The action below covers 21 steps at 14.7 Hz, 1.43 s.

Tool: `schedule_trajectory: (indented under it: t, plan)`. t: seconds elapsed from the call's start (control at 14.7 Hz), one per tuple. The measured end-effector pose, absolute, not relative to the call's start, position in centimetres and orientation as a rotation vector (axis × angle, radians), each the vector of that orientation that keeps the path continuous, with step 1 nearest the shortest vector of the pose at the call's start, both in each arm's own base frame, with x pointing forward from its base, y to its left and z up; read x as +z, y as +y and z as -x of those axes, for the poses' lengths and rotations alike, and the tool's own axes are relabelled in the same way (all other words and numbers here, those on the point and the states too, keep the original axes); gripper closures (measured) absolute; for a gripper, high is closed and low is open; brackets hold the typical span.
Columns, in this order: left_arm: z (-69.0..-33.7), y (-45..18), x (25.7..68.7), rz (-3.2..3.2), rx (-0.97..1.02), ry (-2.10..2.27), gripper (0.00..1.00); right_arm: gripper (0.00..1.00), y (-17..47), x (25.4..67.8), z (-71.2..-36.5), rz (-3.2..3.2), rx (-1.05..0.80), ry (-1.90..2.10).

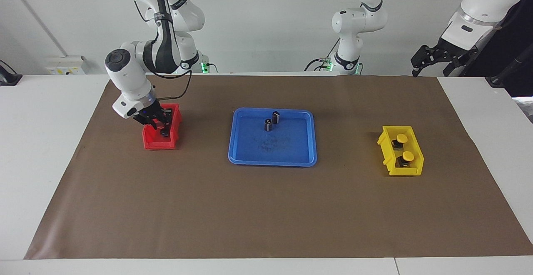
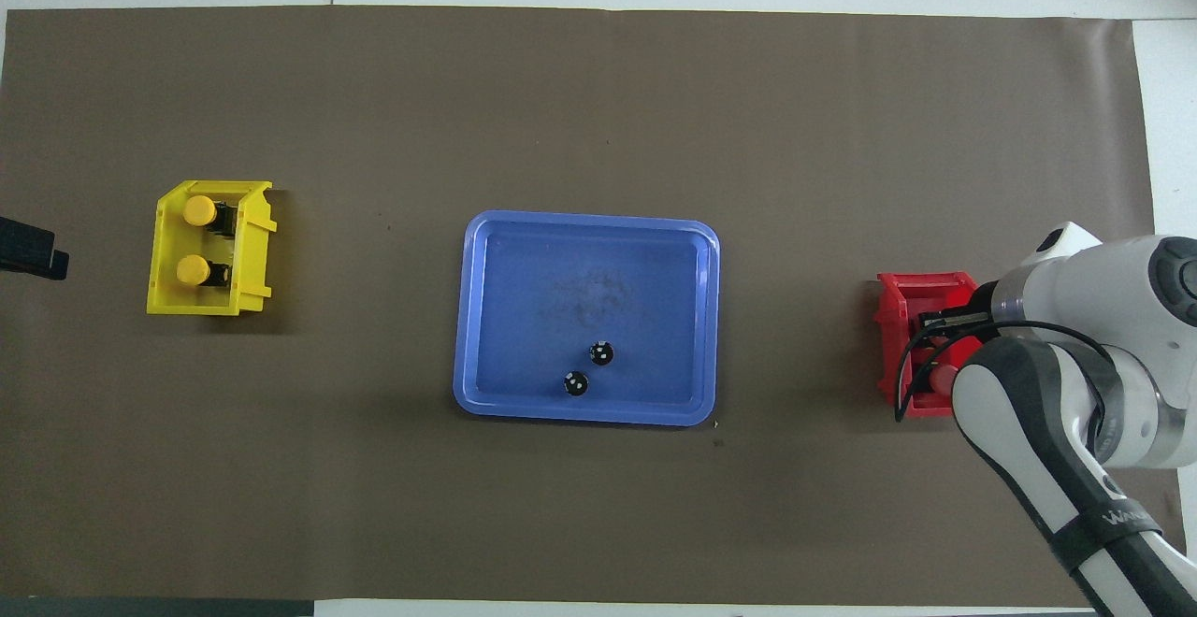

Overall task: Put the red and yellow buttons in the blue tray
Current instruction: 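Reach the right gripper into the red bin and grasp a red button, then carry the red button to the tray while the left gripper grasps a yellow button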

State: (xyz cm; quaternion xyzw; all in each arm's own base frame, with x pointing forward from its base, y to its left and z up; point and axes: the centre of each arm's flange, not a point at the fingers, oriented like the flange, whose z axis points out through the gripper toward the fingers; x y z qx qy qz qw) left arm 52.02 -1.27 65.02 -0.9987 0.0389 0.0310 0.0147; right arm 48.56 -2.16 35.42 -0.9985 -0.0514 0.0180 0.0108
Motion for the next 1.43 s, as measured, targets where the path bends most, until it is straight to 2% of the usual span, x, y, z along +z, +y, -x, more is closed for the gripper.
schedule_trajectory:
  t: [0.14,0.48,0.61,0.68,0.75,0.82,0.89,1.09,1.43]
  plan:
    - [-53.1,-0.8,62.7,3.107,-0.016,0.110,0.00,0.58,-3.0,37.6,-49.6,3.107,0.098,-0.200]
    - [-55.3,-0.8,51.0,3.109,-0.125,0.120,0.05,0.58,-4.2,47.4,-54.0,3.082,0.201,-0.202]
    - [-56.7,-0.7,47.5,3.114,-0.140,0.122,0.14,0.58,-0.2,50.9,-56.2,3.088,0.207,-0.163]
    - [-57.5,-0.7,46.0,3.117,-0.152,0.122,0.15,0.58,3.0,52.2,-57.1,3.098,0.196,-0.139]
    - [-58.3,-0.7,44.5,3.120,-0.165,0.123,0.20,0.58,6.8,53.2,-57.9,3.109,0.173,-0.106]
    - [-59.0,-0.6,43.1,3.122,-0.184,0.123,0.20,0.58,11.1,53.8,-58.3,3.118,0.143,-0.068]
    - [-59.6,-0.6,41.9,3.124,-0.199,0.123,0.24,0.58,15.2,53.9,-58.4,3.120,0.112,-0.032]
    - [-60.7,-0.4,39.2,3.129,-0.217,0.119,0.26,0.58,26.5,51.7,-57.4,3.083,0.021,0.070]
    - [-61.1,0.4,37.8,3.132,-0.214,0.098,0.30,0.58,35.9,44.4,-55.4,3.093,0.037,0.112]
